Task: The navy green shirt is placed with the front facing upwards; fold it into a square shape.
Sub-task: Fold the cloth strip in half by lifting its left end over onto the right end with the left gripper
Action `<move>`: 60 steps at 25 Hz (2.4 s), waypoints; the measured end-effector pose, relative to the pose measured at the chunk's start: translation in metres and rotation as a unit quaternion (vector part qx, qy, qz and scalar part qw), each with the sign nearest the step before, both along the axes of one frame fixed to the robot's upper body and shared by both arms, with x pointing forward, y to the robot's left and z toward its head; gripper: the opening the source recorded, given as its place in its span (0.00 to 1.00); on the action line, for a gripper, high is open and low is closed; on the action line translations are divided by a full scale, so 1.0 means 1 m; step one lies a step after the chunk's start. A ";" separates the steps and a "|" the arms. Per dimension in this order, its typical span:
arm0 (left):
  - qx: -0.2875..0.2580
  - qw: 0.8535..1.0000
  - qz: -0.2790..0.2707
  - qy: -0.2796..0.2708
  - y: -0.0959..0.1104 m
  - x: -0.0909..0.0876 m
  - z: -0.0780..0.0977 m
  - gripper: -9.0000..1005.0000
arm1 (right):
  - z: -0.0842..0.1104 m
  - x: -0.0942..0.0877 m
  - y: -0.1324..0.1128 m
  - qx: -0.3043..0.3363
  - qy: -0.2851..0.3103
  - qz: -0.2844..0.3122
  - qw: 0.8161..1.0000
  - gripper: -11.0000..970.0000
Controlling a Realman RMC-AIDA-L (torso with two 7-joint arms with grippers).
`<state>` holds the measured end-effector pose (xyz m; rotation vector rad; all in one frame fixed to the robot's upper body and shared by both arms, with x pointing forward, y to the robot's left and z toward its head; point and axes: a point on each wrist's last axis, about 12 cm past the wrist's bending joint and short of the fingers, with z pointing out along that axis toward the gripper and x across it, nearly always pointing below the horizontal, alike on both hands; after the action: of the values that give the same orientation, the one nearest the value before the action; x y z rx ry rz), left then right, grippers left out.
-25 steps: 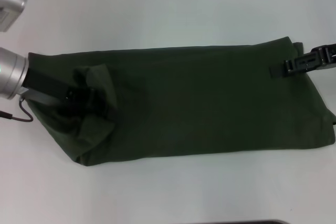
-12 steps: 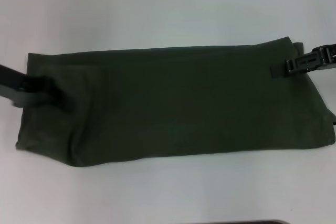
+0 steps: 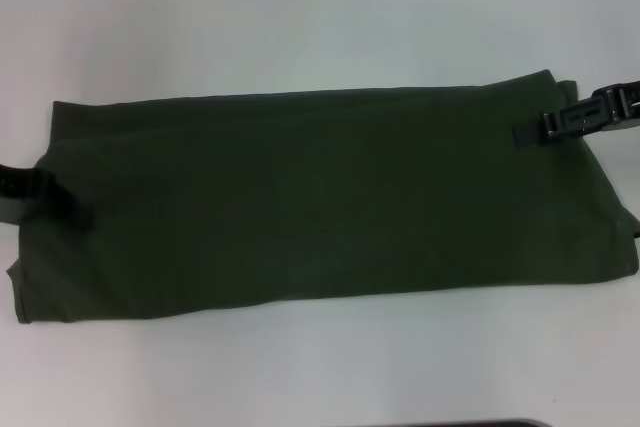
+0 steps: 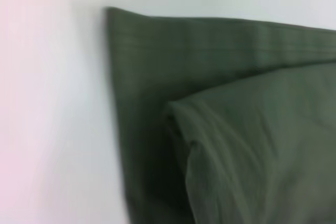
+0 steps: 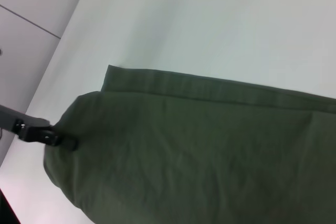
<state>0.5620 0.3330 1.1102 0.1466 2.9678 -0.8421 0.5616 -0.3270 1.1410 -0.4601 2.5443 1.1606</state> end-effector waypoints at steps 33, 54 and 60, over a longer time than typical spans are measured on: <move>0.053 0.998 -0.031 -0.033 -0.005 -0.001 0.018 0.58 | 0.000 0.000 0.001 0.001 0.000 0.002 1.000 0.74; -0.112 0.992 -0.053 -0.031 -0.005 -0.027 0.034 0.85 | 0.001 0.002 0.002 -0.002 0.000 0.005 1.000 0.74; -0.088 0.995 -0.031 -0.026 -0.009 -0.022 0.014 0.85 | 0.001 0.002 0.002 -0.002 0.000 0.005 1.000 0.74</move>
<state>0.5399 0.3240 1.1241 0.2504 2.8369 -1.0852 0.5635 -0.3247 1.1420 -0.4739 2.5477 1.1581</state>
